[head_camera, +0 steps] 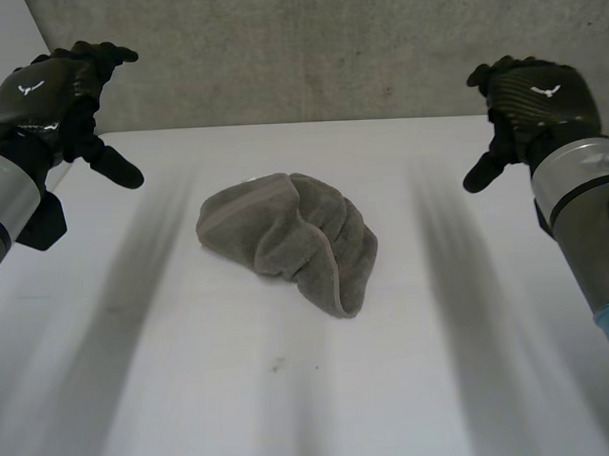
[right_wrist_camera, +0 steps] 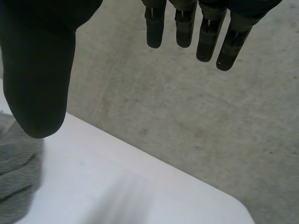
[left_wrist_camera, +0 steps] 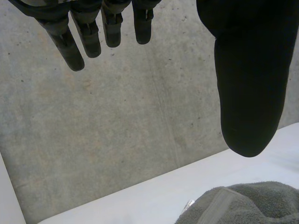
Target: Fold the towel.
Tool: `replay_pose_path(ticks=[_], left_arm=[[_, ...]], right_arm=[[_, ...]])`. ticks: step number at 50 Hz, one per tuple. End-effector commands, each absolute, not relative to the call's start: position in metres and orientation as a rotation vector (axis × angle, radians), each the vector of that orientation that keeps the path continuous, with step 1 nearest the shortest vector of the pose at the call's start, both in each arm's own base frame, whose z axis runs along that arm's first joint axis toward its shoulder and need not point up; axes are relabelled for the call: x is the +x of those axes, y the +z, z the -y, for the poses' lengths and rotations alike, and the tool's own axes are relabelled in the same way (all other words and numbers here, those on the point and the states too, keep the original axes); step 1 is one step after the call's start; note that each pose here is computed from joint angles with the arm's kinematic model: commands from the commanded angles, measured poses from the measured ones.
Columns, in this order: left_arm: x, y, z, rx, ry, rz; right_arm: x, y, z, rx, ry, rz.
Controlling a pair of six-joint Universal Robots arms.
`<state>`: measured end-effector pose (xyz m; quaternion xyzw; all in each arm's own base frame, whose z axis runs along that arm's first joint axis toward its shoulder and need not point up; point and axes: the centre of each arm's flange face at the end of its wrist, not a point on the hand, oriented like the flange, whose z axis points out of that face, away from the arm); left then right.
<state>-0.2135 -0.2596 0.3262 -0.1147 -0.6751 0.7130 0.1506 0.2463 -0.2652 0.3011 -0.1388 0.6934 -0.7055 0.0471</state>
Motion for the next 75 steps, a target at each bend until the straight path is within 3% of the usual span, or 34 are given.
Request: replay_pose_path(ticks=[1, 12, 25, 30, 35, 43, 56, 64, 66, 75], left_arm=[[-0.212, 0.330, 0.259, -0.328, 2.045, 1.948], [-0.215, 0.324, 0.262, -0.341, 2.022, 1.959], [-0.228, 0.296, 0.291, -0.404, 1.941, 2.021], [-0.251, 0.273, 0.303, -0.597, 1.849, 2.000], [-0.292, 0.241, 0.311, -0.856, 1.731, 1.904], [-0.332, 0.198, 0.327, -0.959, 1.645, 1.858], [-0.372, 0.136, 0.323, -1.079, 1.497, 1.802], [-0.377, 0.142, 0.320, -1.204, 1.585, 1.754], [-0.377, 0.170, 0.317, -1.225, 1.685, 1.723], [-0.352, 0.221, 0.289, -1.168, 1.783, 1.777]], right_arm=[[0.236, 0.309, 0.269, -0.404, -2.182, -2.136], [0.231, 0.310, 0.273, -0.395, -2.185, -2.150], [0.228, 0.294, 0.273, -0.484, -2.153, -2.211], [0.231, 0.274, 0.267, -0.606, -2.068, -2.233], [0.231, 0.256, 0.263, -0.674, -1.975, -2.251], [0.232, 0.228, 0.254, -0.734, -1.833, -2.296], [0.224, 0.202, 0.263, -0.716, -1.773, -2.373], [0.223, 0.199, 0.270, -0.708, -1.775, -2.381], [0.224, 0.199, 0.272, -0.707, -1.773, -2.379], [0.241, 0.195, 0.278, -0.659, -1.710, -2.323]])
